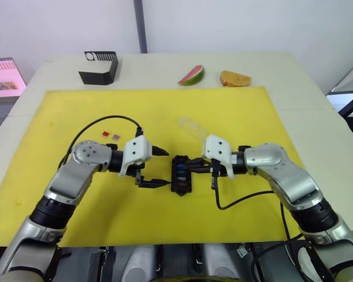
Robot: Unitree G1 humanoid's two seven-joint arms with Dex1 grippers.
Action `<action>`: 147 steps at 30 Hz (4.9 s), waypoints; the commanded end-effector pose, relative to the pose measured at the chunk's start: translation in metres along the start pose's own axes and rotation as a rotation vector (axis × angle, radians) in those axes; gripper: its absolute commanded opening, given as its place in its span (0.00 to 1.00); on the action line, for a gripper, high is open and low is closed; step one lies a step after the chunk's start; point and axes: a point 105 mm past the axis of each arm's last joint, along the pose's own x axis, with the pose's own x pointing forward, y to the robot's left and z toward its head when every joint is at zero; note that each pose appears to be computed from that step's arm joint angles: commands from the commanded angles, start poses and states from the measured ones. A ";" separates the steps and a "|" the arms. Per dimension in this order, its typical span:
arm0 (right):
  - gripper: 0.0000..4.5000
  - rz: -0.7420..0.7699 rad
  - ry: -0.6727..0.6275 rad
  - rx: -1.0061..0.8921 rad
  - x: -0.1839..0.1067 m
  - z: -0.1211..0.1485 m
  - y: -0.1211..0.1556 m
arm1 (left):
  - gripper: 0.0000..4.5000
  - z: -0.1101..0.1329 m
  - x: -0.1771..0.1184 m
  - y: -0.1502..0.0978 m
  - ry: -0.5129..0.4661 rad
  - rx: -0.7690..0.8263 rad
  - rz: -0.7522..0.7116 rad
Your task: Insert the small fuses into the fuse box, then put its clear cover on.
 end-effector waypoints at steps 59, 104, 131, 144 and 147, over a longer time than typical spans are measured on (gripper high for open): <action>0.01 -0.056 -0.117 0.074 0.000 0.011 0.000 | 1.00 0.006 0.000 0.000 -0.008 0.041 -0.008; 0.99 -0.612 0.016 0.297 -0.158 -0.028 -0.046 | 1.00 -0.063 -0.203 -0.047 -0.324 -0.971 0.917; 0.99 -0.175 -0.287 0.038 -0.007 0.073 -0.037 | 1.00 -0.072 -0.146 0.058 -0.630 -1.582 0.597; 0.99 -0.216 -0.270 0.031 -0.015 0.070 -0.041 | 1.00 -0.089 -0.128 0.085 -0.683 -1.638 0.678; 0.99 -0.224 -0.265 0.030 -0.017 0.070 -0.041 | 1.00 -0.090 -0.125 0.089 -0.688 -1.643 0.687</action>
